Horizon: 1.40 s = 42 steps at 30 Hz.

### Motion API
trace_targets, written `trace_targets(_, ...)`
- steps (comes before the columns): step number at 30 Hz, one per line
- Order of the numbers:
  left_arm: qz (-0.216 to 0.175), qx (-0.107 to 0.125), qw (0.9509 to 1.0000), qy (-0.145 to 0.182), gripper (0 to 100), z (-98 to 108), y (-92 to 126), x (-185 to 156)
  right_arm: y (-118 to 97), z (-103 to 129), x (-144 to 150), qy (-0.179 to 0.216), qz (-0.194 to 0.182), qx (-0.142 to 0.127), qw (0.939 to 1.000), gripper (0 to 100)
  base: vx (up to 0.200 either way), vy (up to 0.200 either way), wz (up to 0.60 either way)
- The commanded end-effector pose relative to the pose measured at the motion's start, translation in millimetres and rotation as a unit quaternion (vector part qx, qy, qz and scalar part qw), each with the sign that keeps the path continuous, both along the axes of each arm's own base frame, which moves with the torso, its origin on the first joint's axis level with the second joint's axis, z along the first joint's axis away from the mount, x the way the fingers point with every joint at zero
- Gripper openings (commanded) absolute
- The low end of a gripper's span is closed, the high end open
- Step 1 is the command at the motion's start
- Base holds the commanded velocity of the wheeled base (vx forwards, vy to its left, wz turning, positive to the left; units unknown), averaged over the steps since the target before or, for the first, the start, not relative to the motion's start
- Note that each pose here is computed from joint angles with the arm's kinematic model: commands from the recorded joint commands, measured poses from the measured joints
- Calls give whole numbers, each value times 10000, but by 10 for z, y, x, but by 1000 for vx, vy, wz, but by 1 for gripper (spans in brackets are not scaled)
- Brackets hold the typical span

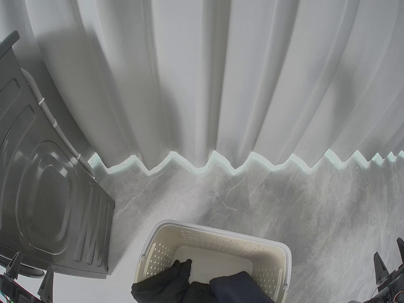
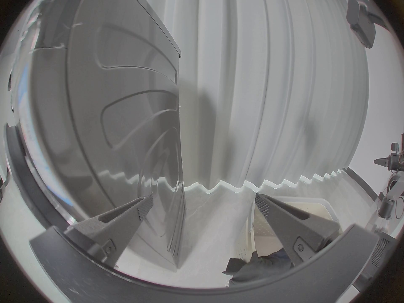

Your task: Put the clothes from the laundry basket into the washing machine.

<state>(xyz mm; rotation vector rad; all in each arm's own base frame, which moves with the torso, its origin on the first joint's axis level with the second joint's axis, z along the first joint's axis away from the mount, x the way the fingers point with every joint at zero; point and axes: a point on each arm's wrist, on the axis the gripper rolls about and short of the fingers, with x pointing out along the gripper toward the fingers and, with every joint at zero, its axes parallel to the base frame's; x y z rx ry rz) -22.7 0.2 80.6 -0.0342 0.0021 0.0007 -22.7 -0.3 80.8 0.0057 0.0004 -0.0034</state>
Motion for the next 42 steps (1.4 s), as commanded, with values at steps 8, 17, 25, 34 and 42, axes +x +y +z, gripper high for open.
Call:
trace_targets(8,4,-5,10000,12,100,-52,0,2,0,-53,0,6,2,2,10000,100,-200,0,0)
trace_targets(17,4,-5,10000,12,100,-52,0,2,0,-53,0,6,2,2,10000,100,-200,0,0)
trace_targets(25,4,-5,10000,12,100,-52,0,2,0,-53,-1,-2,2,2,10000,100,-200,0,0)
trace_targets(34,4,-5,10000,12,100,-52,0,2,0,-53,-1,-2,2,2,10000,100,-200,0,0)
trace_targets(42,4,10,10000,5,100,-48,0,0,0,-53,0,6,2,2,10000,100,-200,0,0)
